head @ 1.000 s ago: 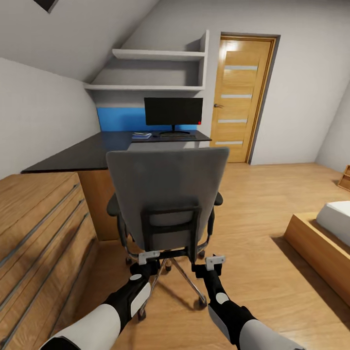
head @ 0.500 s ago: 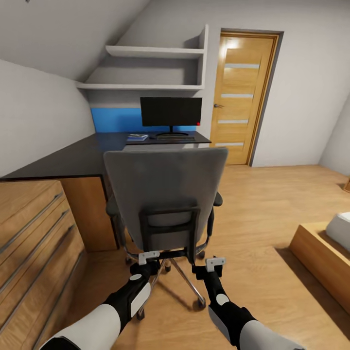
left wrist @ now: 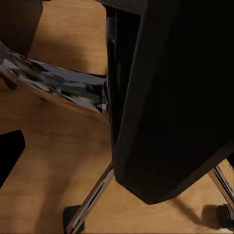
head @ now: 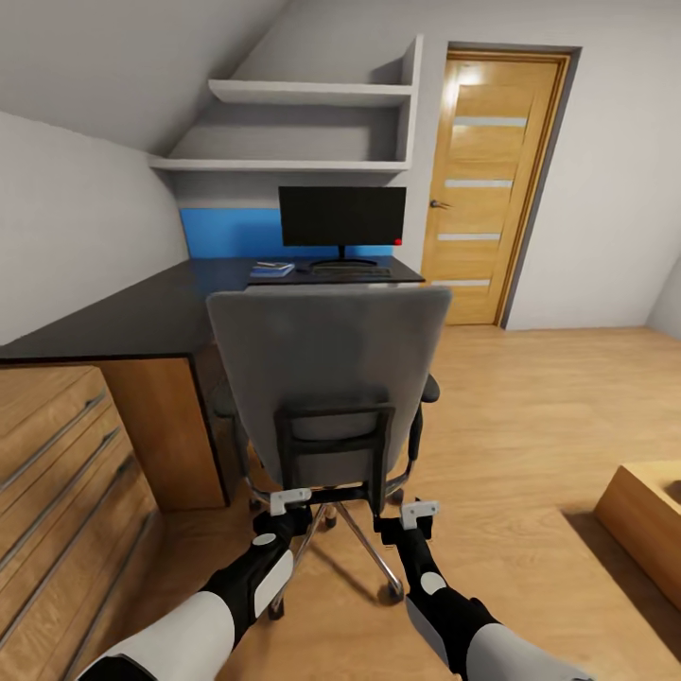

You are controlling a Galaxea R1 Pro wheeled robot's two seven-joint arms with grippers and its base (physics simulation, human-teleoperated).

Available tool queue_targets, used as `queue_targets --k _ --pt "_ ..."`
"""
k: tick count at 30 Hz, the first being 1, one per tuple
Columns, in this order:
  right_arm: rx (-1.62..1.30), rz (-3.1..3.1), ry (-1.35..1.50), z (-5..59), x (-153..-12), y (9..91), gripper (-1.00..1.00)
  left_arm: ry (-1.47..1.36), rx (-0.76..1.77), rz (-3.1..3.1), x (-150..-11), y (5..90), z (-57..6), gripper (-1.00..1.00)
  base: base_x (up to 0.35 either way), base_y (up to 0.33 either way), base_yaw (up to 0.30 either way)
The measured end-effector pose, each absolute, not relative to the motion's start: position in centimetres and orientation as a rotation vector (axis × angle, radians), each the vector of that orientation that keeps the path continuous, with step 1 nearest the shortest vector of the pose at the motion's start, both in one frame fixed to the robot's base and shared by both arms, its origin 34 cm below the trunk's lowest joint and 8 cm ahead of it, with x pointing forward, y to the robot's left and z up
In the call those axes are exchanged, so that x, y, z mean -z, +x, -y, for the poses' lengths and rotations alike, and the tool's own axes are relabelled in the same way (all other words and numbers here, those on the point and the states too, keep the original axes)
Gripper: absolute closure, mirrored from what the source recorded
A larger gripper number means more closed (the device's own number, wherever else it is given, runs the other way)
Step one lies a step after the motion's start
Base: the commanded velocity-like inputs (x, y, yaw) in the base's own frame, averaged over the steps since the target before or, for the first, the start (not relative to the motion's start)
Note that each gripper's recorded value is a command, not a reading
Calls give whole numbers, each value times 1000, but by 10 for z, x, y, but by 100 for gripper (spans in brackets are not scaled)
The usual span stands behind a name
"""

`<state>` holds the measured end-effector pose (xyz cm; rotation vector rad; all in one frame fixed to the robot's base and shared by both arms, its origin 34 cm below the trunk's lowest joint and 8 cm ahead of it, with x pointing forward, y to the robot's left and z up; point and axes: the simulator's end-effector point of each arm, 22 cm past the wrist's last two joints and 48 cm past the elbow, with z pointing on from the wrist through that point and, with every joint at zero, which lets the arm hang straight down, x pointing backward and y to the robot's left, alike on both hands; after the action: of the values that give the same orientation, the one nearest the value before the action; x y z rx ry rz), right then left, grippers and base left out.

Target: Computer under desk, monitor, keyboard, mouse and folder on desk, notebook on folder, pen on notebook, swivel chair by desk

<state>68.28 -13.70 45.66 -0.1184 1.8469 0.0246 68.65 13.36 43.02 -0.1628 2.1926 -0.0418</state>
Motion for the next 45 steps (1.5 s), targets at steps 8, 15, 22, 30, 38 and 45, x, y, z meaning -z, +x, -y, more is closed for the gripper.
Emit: queue_targets --k 8,15,22,30,38,45 --pt "-24 -1846 -114 138 -457 683 -100 -164 43 -2193 -430 686 -133 -100 320 -68 1" --pt "-23 -1846 -117 138 -457 683 -100 -158 40 -2198 -428 685 -133 -100 320 -17 0" --pt "-22 -1846 -121 138 -456 683 -100 -161 41 -2199 -428 685 -134 -100 321 -1 0" --pt "-21 -1848 -118 139 -456 683 -100 -154 40 -2198 -428 685 -133 -100 321 0 0" --pt "-21 -1848 -117 139 -456 683 -100 -151 40 -2198 -428 685 -133 -100 321 0 0" --pt "-21 -1849 -117 139 -456 683 -100 -151 39 -2198 -428 685 -133 -100 321 0 0"
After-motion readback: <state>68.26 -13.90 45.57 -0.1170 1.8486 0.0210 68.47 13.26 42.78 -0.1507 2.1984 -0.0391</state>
